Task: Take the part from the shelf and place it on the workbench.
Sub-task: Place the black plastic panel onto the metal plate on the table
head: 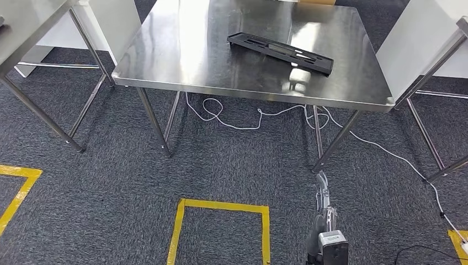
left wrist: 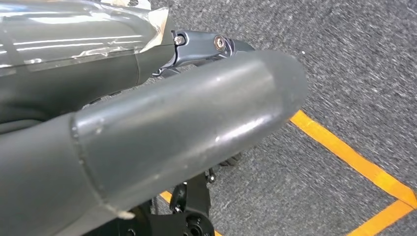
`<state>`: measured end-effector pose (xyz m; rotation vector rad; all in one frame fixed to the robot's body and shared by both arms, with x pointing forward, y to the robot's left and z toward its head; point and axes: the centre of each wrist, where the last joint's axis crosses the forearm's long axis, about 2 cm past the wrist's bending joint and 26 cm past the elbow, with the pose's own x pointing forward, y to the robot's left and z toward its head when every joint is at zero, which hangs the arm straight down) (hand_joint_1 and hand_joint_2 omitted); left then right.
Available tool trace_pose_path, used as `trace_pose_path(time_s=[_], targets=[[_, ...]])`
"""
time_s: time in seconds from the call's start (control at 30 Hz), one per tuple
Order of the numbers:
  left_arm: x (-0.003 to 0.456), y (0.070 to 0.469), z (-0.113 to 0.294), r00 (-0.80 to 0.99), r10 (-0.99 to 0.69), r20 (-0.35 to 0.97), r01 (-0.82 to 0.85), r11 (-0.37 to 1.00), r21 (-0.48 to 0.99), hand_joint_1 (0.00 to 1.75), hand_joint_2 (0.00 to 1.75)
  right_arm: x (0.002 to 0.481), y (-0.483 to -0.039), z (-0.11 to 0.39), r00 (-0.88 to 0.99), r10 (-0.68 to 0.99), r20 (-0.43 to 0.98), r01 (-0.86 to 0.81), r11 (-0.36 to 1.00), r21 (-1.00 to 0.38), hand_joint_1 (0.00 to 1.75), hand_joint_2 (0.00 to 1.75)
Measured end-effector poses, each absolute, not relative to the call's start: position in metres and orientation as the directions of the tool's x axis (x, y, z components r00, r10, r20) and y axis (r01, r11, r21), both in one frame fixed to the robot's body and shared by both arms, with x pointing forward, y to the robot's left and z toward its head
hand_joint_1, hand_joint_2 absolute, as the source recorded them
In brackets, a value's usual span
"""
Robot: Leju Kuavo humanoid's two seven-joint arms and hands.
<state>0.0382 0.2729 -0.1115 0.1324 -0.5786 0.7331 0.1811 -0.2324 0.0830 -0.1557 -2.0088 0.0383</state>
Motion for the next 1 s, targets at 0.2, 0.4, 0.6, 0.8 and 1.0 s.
trace_pose_path(time_s=[0.2, 0.4, 0.6, 0.8, 1.0], targets=[[0.035, 0.274, -0.112, 0.612, 0.584, 0.534, -0.656, 0.752, -0.07, 0.0, 0.0, 0.182, -0.233, 0.084, -0.422, 0.127, 0.898, 0.103, 0.99, -0.092, 0.0, 0.0], [0.035, 0.276, -0.112, 0.621, 0.577, 0.531, -0.648, 0.758, -0.066, 0.0, 0.0, 0.18, -0.235, 0.082, -0.413, 0.128, 0.901, 0.123, 0.989, -0.085, 0.0, 0.0], [0.037, 0.277, -0.112, 0.629, 0.566, 0.533, -0.636, 0.769, -0.066, 0.0, 0.0, 0.177, -0.236, 0.081, -0.405, 0.138, 0.904, 0.145, 0.986, -0.086, 0.0, 0.0], [0.041, 0.279, -0.111, 0.63, 0.562, 0.536, -0.632, 0.772, -0.067, 0.0, 0.0, 0.169, -0.239, 0.078, -0.382, 0.143, 0.913, 0.159, 0.983, -0.087, 0.0, 0.0], [0.041, 0.279, -0.111, 0.631, 0.562, 0.535, -0.632, 0.772, -0.066, 0.0, 0.0, 0.166, -0.239, 0.076, -0.372, 0.139, 0.918, 0.162, 0.983, -0.084, 0.0, 0.0]])
